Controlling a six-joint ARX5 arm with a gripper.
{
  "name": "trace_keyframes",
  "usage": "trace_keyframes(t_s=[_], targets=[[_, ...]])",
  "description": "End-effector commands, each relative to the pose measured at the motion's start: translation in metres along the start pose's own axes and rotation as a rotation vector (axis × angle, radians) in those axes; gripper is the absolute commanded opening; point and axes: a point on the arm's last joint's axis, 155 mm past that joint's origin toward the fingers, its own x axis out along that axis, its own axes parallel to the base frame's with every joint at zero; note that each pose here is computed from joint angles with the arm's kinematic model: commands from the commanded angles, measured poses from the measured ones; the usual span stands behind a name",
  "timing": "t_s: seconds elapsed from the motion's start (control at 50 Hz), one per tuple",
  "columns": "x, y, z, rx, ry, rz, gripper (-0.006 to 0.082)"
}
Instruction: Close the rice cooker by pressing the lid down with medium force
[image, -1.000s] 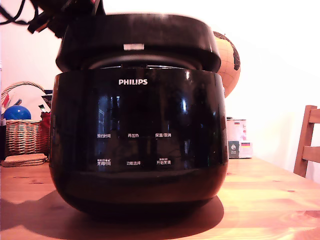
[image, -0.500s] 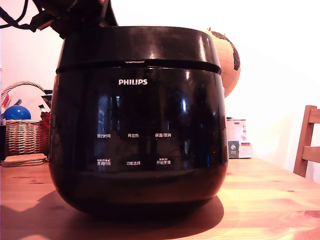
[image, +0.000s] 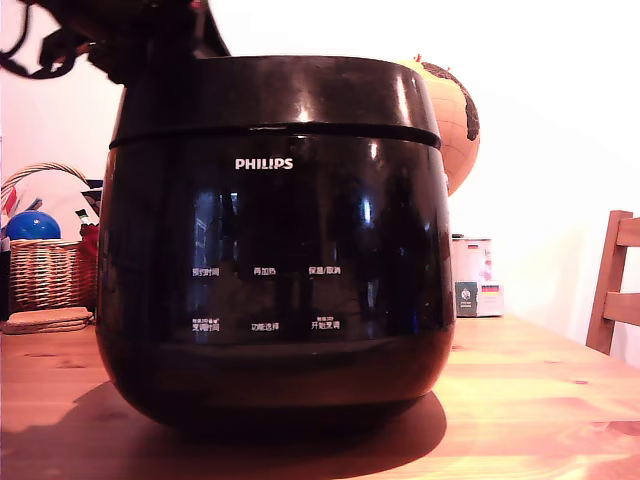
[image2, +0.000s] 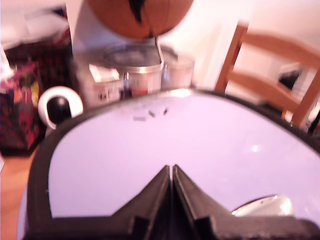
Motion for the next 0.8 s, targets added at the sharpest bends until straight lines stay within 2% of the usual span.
trace_keyframes(t_s=[0.0, 0.16, 0.34, 0.54, 0.78], targets=[[-0.001, 0.019, -0.09, 0.062, 0.227, 0.047, -0.0021], [-0.002, 0.022, -0.099, 0.079, 0.251, 0.054, -0.0021], [0.0, 0.014, -0.116, 0.184, 0.298, 0.023, -0.0021], [0.001, 0.008, -0.136, 0.237, 0.352, 0.005, -0.0021], [0.004, 0.004, -0.126, 0.224, 0.315, -0.003, -0.0021]])
